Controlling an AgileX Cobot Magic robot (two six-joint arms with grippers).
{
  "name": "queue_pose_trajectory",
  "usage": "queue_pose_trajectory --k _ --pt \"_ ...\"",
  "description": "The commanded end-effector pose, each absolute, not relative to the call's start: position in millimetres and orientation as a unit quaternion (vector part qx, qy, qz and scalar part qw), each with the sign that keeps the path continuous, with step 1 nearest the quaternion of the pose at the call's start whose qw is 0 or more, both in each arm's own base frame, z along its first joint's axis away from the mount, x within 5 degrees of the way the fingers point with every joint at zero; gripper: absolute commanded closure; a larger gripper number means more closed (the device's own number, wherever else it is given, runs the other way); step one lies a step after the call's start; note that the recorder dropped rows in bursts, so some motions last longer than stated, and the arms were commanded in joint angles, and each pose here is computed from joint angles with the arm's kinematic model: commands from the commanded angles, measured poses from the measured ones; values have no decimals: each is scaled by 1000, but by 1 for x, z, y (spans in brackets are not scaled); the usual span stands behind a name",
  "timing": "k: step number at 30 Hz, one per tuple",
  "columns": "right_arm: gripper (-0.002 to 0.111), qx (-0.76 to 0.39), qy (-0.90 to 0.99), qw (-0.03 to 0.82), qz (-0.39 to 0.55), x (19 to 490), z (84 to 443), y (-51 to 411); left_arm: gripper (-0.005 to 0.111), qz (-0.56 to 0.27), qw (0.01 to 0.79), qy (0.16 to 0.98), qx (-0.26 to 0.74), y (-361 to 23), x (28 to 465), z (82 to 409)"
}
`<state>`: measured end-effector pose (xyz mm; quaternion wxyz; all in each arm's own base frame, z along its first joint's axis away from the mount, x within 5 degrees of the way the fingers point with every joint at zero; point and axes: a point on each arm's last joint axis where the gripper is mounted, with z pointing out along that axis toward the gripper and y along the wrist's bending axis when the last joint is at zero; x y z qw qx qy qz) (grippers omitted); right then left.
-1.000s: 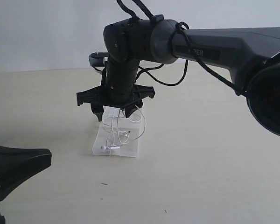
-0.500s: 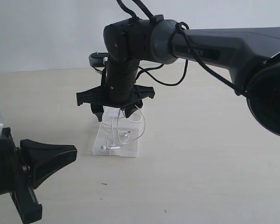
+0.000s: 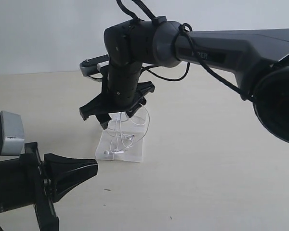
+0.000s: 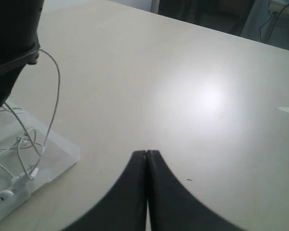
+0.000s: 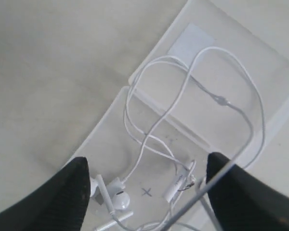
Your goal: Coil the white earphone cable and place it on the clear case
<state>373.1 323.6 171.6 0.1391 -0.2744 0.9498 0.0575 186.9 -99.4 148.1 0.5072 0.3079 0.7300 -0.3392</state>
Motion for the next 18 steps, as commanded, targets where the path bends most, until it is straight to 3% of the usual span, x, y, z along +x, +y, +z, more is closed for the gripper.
queue_pose_trajectory --k 1,12,15,18 --pt "42 -271 946 165 64 375 179 327 107 -337 513 734 292 -98 189 145" --pt "42 -103 978 120 138 369 179 335 106 -304 489 769 277 -94 200 130" --pt "42 -83 975 115 173 368 181 341 93 -308 479 771 284 -96 204 124" --pt "42 -66 969 116 206 368 183 346 69 -310 477 770 289 -98 210 122"
